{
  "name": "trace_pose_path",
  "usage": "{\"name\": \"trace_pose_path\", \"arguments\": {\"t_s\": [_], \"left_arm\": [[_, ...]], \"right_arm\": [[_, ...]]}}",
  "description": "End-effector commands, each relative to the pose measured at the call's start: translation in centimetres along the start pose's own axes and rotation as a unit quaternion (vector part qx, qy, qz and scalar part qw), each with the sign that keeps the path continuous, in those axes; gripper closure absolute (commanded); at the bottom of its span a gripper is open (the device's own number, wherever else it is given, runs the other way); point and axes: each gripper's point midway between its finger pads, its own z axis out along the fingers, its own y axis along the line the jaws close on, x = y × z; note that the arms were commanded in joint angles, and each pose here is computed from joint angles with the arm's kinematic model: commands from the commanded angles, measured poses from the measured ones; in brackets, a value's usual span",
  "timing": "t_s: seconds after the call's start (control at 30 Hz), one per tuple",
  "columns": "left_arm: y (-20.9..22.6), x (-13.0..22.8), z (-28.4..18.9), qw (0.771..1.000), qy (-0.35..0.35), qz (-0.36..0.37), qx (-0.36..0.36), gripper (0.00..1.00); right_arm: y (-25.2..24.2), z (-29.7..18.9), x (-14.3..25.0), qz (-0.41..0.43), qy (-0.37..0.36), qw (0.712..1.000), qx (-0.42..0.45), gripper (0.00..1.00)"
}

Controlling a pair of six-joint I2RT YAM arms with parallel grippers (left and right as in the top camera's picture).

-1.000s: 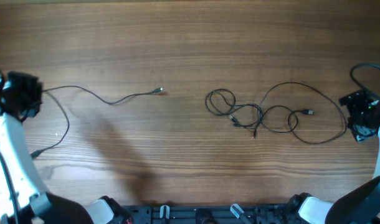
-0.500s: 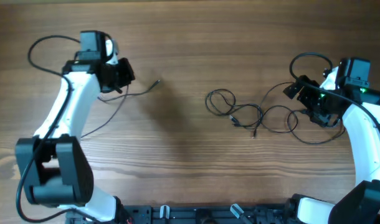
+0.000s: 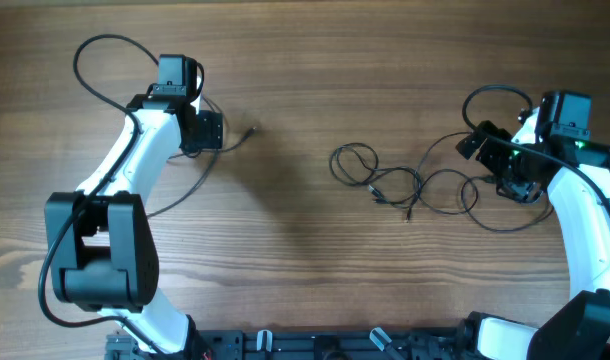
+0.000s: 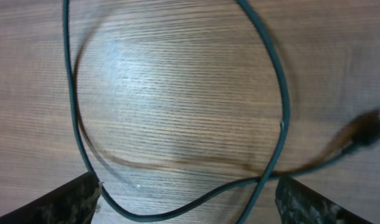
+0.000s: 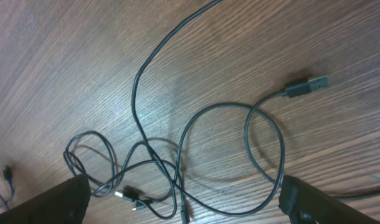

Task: Untangle cables

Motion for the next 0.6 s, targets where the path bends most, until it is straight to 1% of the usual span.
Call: {"name": "trace_pose_path", "arguments": {"t_s": [0.0, 0.03, 0.07, 0.33, 0.37, 0.4, 0.43, 0.47, 0.5, 0.57], "left_arm": [[-1.9, 0.9, 0.4, 0.988, 0.012, 0.145, 0.06, 0.05], [-2.9, 1.4, 0.4, 0.982, 0.016, 0.166, 0.089, 0.02], [-3.2, 1.6, 0.6, 0.981, 0.02, 0.166, 0.097, 0.02], [-4.4, 5.1, 4.2, 0.973, 0.095, 0.176, 0.115, 0.03], [-4.4, 5.5, 4.5, 0.972, 0.103, 0.176, 0.116, 0.04], [-4.5, 5.8, 4.8, 0.971, 0.11, 0.177, 0.117, 0.13], [-4.5, 5.8, 4.8, 0.971, 0.111, 0.177, 0.117, 0.5], [-4.5, 5.8, 4.8, 0.971, 0.111, 0.177, 0.117, 0.78], [-4.5, 5.8, 4.8, 0.971, 0.111, 0.175, 0.117, 0.96], [-4.2, 5.7, 4.8, 0.973, 0.111, 0.171, 0.112, 0.96]], "right_arm": [[-0.1, 0.2, -0.7, -0.01, -0.014, 1.0, 0.009, 0.0], [-0.1, 0.2, -0.7, -0.01, -0.014, 1.0, 0.008, 0.0], [-0.1, 0.2, -0.7, -0.01, -0.014, 1.0, 0.008, 0.0], [-0.1, 0.2, -0.7, -0.009, -0.014, 1.0, 0.008, 0.0], [-0.1, 0.2, -0.7, -0.01, -0.014, 1.0, 0.008, 0.0], [-0.1, 0.2, -0.7, -0.009, -0.014, 1.0, 0.008, 0.0], [-0.1, 0.2, -0.7, -0.01, -0.014, 1.0, 0.008, 0.0], [-0.1, 0.2, -0.7, -0.01, -0.014, 1.0, 0.008, 0.0], [-0.1, 0.2, -0.7, -0.008, -0.015, 1.0, 0.008, 0.0], [-0.1, 0.2, -0.7, 0.004, -0.015, 1.0, 0.008, 0.0]]}}
